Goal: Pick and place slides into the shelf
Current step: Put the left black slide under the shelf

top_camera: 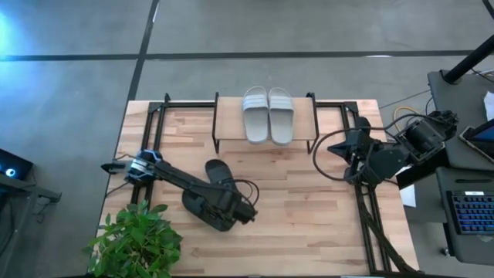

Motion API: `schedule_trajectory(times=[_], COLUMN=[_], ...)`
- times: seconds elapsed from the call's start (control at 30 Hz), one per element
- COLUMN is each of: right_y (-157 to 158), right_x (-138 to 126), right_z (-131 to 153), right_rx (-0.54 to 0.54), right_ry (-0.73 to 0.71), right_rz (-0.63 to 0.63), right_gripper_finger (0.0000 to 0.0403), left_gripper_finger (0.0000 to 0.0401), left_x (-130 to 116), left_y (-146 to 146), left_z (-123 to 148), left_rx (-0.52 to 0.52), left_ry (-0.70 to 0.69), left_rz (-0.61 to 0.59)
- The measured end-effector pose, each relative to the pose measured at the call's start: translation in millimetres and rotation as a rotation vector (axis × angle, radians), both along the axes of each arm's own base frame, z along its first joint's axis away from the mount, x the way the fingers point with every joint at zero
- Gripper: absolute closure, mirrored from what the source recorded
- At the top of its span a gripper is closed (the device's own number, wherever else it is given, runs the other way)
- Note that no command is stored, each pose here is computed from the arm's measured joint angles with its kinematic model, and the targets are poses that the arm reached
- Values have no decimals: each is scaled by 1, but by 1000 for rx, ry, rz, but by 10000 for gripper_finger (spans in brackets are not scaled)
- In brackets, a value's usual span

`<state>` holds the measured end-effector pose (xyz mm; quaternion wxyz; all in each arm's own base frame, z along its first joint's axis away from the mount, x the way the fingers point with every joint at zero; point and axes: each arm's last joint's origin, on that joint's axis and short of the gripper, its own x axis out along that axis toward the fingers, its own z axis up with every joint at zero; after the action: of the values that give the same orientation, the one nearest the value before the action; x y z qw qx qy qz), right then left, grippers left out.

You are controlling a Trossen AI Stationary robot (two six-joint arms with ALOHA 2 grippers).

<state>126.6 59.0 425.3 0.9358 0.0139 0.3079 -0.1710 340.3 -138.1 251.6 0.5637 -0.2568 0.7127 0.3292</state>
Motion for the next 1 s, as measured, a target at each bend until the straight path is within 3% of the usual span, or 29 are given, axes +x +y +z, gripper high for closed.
schedule_trajectory(times=[0.13, 0.5, 1.0], right_y=[0, -3, -10], right_x=[-1, -4, -16], right_z=[-1, -17, -38], right_rx=[11, 36, 75], right_ry=[-4, 13, 16], right_rz=[-9, -48, -97], right_gripper_finger=[394, 394, 394], left_gripper_finger=[385, 281, 271], left_x=[1, -3, -17], left_y=[2, 5, 10], left_z=[-1, -15, -45], left_rx=[14, 57, 125], left_ry=[-4, 47, 161], left_rz=[-1, -10, -21])
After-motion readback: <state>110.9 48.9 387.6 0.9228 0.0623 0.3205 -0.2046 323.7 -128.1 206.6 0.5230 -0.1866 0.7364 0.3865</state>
